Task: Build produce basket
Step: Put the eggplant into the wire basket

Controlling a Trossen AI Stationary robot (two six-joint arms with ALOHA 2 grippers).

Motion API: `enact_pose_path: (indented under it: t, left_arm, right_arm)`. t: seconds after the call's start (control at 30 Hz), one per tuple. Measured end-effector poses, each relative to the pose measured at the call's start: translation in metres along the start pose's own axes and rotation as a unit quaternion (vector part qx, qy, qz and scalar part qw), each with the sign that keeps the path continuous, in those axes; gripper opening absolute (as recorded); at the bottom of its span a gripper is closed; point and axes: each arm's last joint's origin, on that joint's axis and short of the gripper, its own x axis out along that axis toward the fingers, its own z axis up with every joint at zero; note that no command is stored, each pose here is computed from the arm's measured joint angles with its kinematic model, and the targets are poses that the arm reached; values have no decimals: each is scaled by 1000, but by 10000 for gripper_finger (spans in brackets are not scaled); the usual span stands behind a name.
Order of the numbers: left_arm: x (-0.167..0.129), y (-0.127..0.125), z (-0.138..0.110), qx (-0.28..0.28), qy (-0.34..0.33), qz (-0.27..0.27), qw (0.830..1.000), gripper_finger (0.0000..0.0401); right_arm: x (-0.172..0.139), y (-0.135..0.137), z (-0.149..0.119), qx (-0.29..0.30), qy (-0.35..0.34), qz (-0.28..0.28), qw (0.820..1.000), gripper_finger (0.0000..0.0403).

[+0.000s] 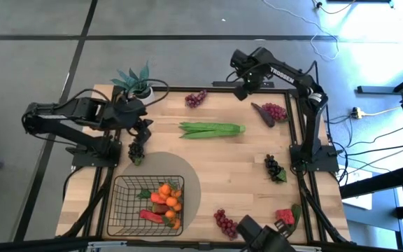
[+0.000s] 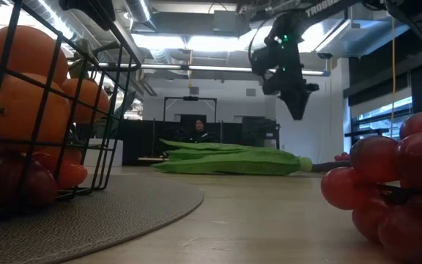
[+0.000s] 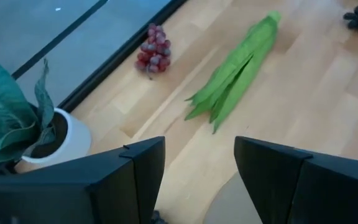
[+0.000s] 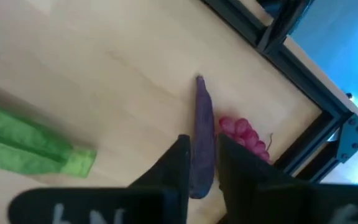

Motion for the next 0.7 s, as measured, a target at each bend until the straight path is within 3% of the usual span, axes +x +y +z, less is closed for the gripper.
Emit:
enact_pose_path:
  t: [0.17,0.3,0.4,0.7]
  left_arm:
    - [4,1,1,-7,13,-3,1000,181]
    - [9,-1,2,-5,25,-6,1000,181]
    - [9,-1,2,-3,25,-6,1000,181]
    - [10,-1,2,-2,27,-6,1000,181]
  right_arm:
    - [14,0,2,-7,-1,11,1000,61]
    - [19,2,2,-68,3,66,995,67]
    - [21,3,2,-90,0,72,993,68]
    - [21,-2,5,-32,-15,-15,999,68]
